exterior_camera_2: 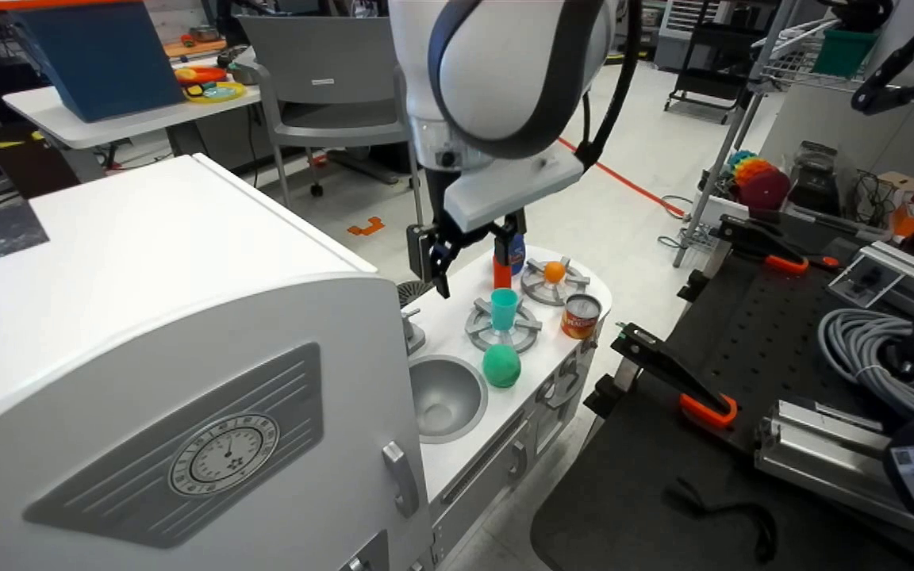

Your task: Move the grey faucet head to the right

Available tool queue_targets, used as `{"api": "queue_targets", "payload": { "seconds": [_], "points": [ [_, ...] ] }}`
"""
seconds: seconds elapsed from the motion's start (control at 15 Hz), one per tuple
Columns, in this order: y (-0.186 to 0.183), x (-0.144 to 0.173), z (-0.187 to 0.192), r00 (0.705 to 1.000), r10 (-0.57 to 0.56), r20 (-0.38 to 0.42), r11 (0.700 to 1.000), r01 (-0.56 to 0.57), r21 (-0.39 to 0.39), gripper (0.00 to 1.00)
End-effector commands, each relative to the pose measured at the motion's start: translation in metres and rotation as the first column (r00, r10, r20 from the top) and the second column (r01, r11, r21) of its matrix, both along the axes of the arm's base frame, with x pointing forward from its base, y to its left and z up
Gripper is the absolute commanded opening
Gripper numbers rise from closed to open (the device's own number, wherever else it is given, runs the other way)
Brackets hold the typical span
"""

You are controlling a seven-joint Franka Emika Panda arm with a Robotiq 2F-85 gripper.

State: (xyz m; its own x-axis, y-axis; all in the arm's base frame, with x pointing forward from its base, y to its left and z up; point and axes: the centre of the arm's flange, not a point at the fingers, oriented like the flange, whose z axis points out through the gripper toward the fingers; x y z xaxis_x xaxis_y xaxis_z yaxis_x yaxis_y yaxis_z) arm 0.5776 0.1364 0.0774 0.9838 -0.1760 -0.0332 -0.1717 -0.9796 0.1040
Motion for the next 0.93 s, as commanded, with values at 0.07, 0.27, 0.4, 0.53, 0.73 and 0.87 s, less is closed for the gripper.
{"api": "queue_targets", "payload": {
  "seconds": [0.07,0.27,0.4,0.53,0.73,0.87],
  "points": [
    [0.046,0.031,-0.051,0.996,0.085,0.026,0.996,-0.084,-0.031,1.0],
    [0.063,0.037,-0.068,0.992,0.121,0.04,0.992,-0.119,-0.051,1.0],
    [0.065,0.041,-0.076,0.99,0.134,0.053,0.989,-0.13,-0.064,1.0],
    [0.064,0.046,-0.084,0.987,0.145,0.069,0.987,-0.14,-0.078,1.0],
    [0.057,0.054,-0.093,0.986,0.147,0.081,0.985,-0.139,-0.099,1.0],
    [0.052,0.057,-0.096,0.987,0.139,0.081,0.986,-0.13,-0.105,1.0]
  ]
}}
